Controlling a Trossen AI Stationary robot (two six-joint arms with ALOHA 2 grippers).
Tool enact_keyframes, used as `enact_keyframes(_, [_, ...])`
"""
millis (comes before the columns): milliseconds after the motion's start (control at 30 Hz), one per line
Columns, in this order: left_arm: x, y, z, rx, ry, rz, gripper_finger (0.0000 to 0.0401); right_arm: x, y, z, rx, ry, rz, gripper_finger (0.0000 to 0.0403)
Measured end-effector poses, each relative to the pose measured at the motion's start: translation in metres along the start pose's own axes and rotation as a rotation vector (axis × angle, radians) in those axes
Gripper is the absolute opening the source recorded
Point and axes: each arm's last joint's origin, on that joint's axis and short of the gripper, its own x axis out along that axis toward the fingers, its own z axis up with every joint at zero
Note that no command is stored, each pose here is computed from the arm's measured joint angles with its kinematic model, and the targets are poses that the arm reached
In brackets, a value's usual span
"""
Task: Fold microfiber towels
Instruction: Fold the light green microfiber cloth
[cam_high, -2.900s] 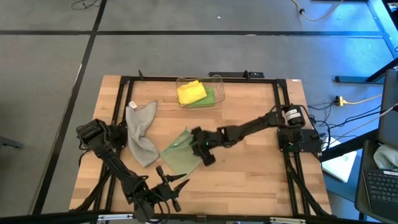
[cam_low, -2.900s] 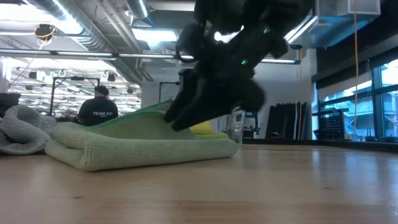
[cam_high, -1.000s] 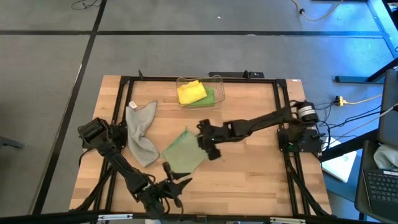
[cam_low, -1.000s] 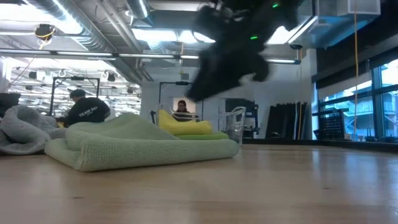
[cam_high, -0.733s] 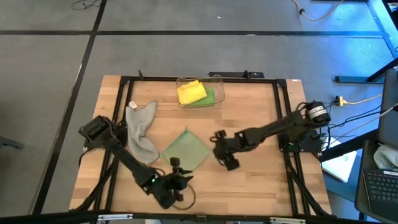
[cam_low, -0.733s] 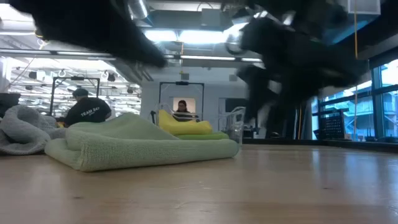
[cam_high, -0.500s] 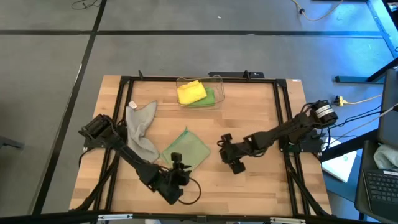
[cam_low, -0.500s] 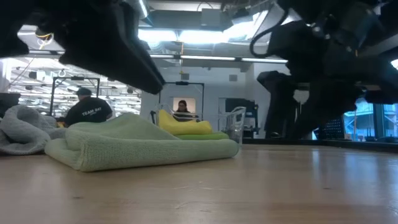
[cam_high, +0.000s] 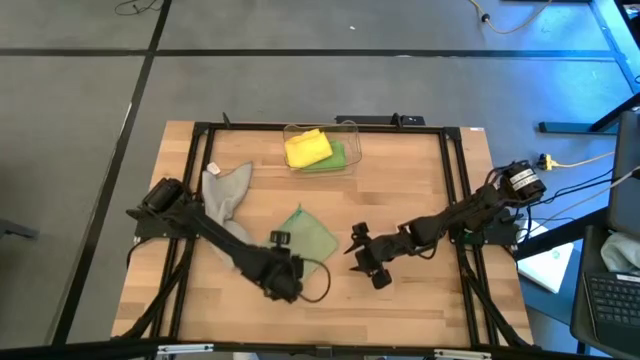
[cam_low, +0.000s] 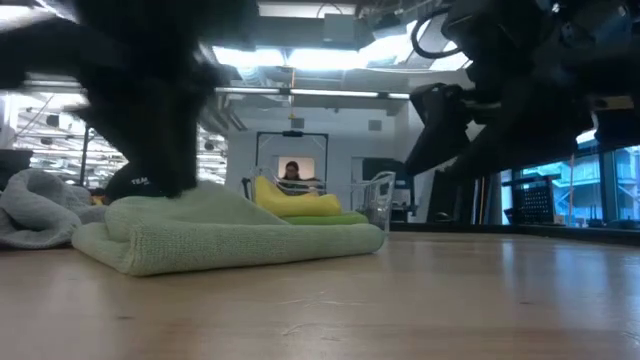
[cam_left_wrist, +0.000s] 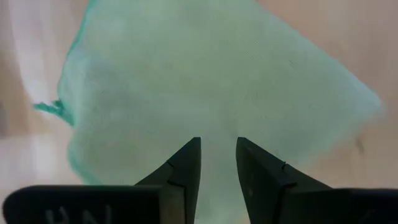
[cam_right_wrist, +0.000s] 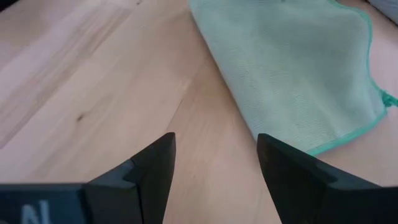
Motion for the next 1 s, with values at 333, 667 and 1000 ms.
enact_keyframes(333, [-0.023, -0.009, -0.022, 0.407, 0.152, 0.090, 0.0118, 0.007, 0.007, -0.012, -0.020, 0.046, 0.018, 0.0229])
enact_keyframes(667, [0.004, -0.014, -0.038, 0.402, 0.147, 0.083, 0.0171, 0.007, 0.007, -0.012, -0.014, 0.043, 0.024, 0.0229])
enact_keyframes(1000, [0.027, -0.006, -0.052, 0.399, 0.170, 0.147, 0.0171, 0.007, 0.007, -0.011, -0.013, 0.031, 0.022, 0.0229])
